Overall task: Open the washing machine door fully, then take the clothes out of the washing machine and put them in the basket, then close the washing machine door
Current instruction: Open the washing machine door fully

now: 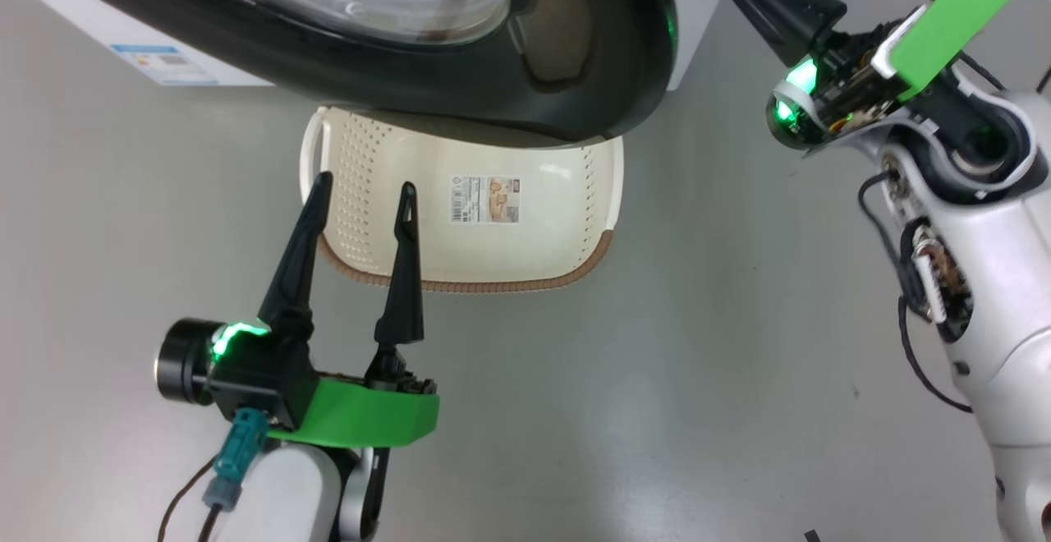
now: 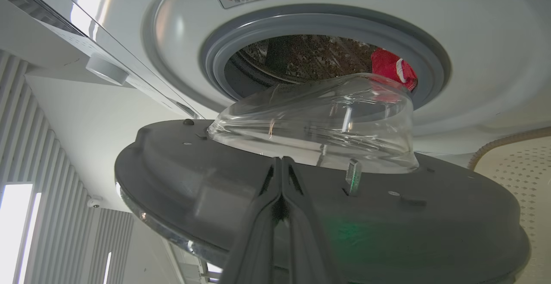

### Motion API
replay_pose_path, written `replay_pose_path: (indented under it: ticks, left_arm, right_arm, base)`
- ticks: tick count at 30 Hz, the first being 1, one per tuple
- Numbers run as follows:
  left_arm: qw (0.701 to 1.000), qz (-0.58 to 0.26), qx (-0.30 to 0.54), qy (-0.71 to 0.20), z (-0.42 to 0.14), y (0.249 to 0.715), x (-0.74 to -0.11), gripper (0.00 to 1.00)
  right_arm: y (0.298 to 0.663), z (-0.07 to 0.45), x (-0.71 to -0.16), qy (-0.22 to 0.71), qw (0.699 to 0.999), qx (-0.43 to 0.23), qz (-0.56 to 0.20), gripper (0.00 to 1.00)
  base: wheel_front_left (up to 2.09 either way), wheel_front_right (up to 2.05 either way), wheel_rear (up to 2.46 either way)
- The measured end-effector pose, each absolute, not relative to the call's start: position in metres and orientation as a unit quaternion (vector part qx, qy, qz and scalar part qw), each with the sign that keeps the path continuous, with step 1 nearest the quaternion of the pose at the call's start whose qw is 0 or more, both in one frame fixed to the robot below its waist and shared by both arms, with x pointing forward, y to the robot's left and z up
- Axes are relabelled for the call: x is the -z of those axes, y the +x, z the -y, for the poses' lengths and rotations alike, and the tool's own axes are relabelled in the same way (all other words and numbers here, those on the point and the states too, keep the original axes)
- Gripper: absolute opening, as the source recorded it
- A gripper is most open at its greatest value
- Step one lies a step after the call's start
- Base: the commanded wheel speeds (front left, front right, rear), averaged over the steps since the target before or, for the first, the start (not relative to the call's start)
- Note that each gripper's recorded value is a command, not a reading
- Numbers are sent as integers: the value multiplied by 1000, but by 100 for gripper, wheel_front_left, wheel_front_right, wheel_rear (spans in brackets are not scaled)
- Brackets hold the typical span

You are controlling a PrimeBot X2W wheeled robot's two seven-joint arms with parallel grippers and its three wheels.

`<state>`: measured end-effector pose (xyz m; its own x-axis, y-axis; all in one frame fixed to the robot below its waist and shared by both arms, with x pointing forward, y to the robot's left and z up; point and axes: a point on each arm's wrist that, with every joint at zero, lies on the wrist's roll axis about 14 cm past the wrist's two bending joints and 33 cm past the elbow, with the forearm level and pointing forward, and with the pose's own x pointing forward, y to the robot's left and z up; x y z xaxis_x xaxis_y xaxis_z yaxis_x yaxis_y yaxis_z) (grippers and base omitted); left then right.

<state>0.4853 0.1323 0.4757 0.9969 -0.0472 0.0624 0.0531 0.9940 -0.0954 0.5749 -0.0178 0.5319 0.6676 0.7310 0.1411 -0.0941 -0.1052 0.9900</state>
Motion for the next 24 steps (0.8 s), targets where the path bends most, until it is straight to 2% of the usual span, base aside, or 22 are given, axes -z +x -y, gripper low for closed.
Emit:
replay_pose_path:
  ticks: [2, 8, 24]
  left_arm:
    - [998, 27, 22, -48, -134, 485, -474, 100]
    - [998, 17, 15, -52, -137, 484, -468, 100]
    - [998, 26, 10, -47, -142, 480, -480, 100]
  right_arm:
    - [576, 13, -535, 670, 606, -348, -251, 0]
    - [576, 1, -540, 659, 584, -383, -278, 0]
    - [552, -18, -543, 628, 579, -414, -314, 0]
  base:
    - [0, 0, 0]
    - [0, 0, 0]
    - [0, 0, 0]
